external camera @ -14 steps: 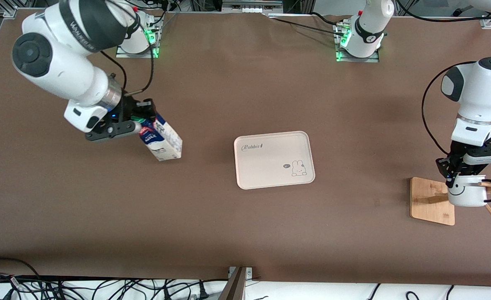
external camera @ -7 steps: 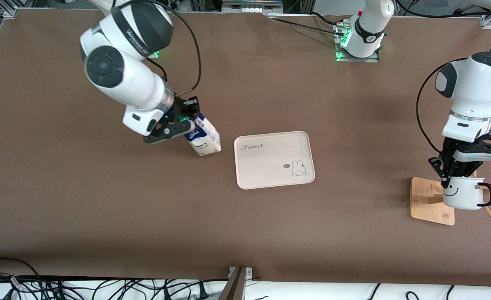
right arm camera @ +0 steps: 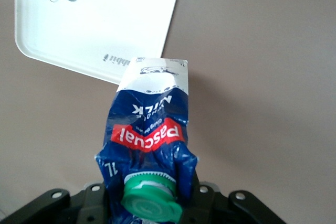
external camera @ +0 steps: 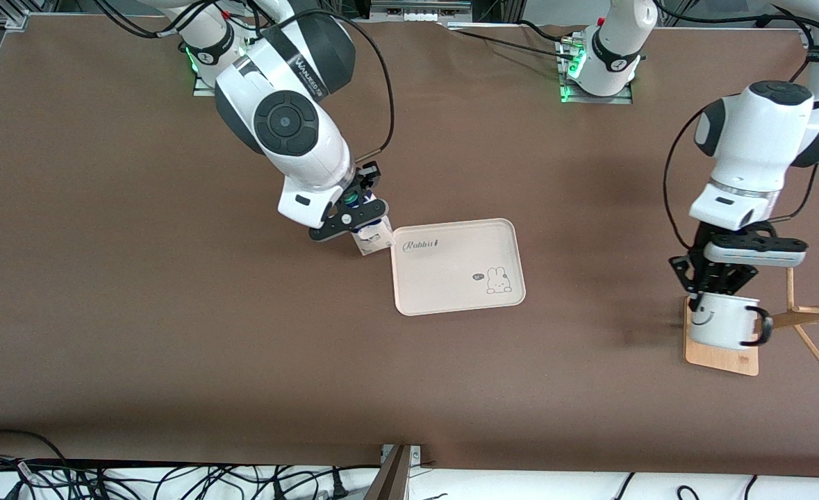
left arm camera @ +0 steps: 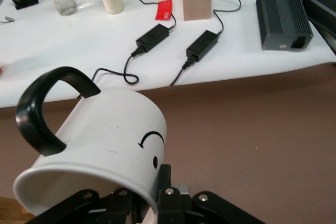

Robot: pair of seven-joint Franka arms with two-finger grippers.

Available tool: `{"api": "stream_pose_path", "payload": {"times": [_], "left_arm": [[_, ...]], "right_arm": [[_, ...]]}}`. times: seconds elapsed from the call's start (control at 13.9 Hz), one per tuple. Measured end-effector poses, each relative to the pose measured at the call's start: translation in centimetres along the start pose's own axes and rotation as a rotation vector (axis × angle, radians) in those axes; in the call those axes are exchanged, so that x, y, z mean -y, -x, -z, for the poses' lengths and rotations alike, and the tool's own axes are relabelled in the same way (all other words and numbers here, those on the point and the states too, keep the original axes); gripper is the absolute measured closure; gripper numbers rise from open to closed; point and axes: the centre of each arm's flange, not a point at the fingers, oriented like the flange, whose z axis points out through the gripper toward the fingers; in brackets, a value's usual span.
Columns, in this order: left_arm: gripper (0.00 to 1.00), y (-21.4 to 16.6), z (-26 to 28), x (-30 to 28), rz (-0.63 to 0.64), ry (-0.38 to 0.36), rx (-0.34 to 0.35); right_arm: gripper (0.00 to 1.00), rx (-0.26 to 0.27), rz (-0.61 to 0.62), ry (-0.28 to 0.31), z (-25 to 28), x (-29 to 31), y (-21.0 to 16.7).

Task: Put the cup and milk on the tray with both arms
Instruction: 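Carry the carton toward the tray while the left gripper lifts the mug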

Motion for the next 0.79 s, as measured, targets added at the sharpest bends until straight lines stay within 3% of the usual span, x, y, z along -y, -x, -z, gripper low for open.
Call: {"api": "stream_pose_path", "payload": {"times": [0.22, 0.43, 0.57, 0.79], "left_arm": [[0.92, 0.3, 1.2, -3.7, -0.020, -0.005, 0.177], [0.92, 1.0, 2.9, -5.5, 0.006, -0.023, 0.413], [0.92, 0.3, 4.2, -6.1, 0.053, 0.004, 0.496], [0.92, -0.2, 5.2, -6.0, 0.063, 0.010, 0.569]], "right_arm": [[0.50, -0.039, -0.066, -0.028, 1.2, 1.1, -1.0], [0.50, -0.076, -0.169, -0.062, 0.4, 1.8, -2.3], [0.50, -0.059, -0.204, -0.072, -2.6, 2.9, -3.3], [0.50, -0.016, -0.207, -0.064, -7.3, 5.9, -3.7]]}}
